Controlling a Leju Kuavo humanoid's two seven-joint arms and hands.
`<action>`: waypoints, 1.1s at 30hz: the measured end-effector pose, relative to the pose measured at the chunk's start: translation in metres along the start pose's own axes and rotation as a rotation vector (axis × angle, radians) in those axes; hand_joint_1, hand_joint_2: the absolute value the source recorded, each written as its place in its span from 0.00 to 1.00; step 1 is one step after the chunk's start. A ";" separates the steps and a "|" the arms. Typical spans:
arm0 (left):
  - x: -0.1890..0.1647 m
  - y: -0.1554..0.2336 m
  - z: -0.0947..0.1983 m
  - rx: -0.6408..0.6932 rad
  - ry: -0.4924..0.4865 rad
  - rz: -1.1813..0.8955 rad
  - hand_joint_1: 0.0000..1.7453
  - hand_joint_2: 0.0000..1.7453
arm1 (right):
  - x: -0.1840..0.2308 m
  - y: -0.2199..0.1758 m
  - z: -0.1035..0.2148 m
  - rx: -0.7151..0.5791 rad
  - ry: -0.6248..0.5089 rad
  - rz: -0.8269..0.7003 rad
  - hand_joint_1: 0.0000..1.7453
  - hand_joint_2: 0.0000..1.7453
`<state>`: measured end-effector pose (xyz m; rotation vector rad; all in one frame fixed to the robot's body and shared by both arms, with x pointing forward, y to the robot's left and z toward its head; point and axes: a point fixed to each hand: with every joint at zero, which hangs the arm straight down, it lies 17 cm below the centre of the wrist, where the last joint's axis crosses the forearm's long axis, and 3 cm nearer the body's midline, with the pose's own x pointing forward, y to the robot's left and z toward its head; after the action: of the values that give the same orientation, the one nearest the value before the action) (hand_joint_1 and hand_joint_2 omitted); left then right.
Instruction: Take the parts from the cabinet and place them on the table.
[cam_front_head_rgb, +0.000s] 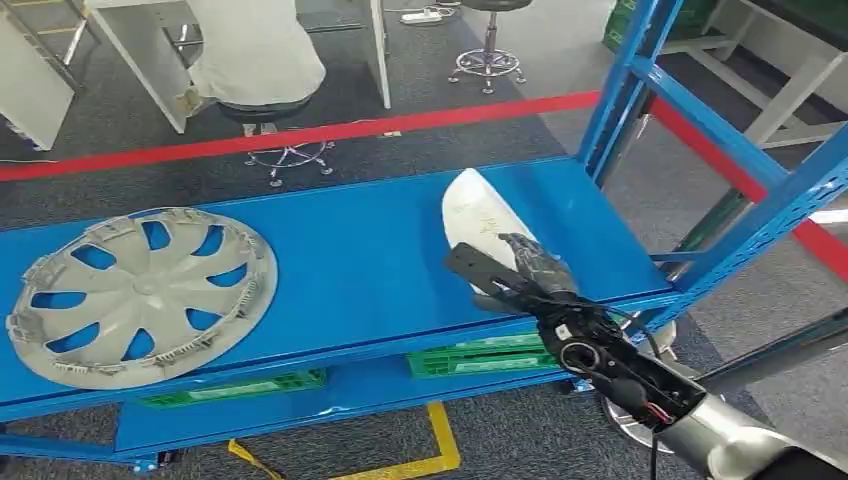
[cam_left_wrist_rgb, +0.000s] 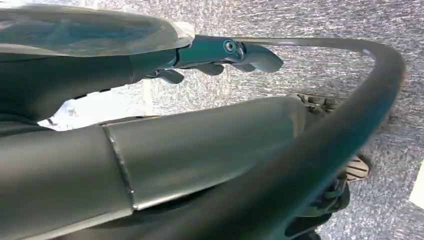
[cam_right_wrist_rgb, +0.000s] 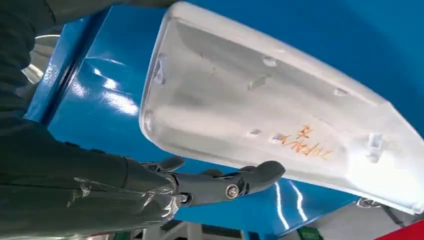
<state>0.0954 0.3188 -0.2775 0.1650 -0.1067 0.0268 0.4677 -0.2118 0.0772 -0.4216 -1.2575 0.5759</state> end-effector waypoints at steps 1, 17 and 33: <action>0.000 0.000 0.000 0.000 0.000 -0.002 0.00 0.00 | -0.002 0.000 0.000 -0.002 0.006 0.001 0.00 1.00; 0.005 -0.001 0.001 -0.004 -0.009 -0.048 0.00 0.00 | -0.009 0.004 -0.013 0.067 -0.041 -0.033 0.00 1.00; 0.016 -0.002 0.002 -0.010 -0.028 -0.065 0.00 0.00 | -0.032 -0.002 -0.024 0.083 0.001 -0.020 0.00 1.00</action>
<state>0.1117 0.3165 -0.2746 0.1587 -0.1294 -0.0404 0.4848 -0.2330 0.0473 -0.3398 -1.2305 0.6090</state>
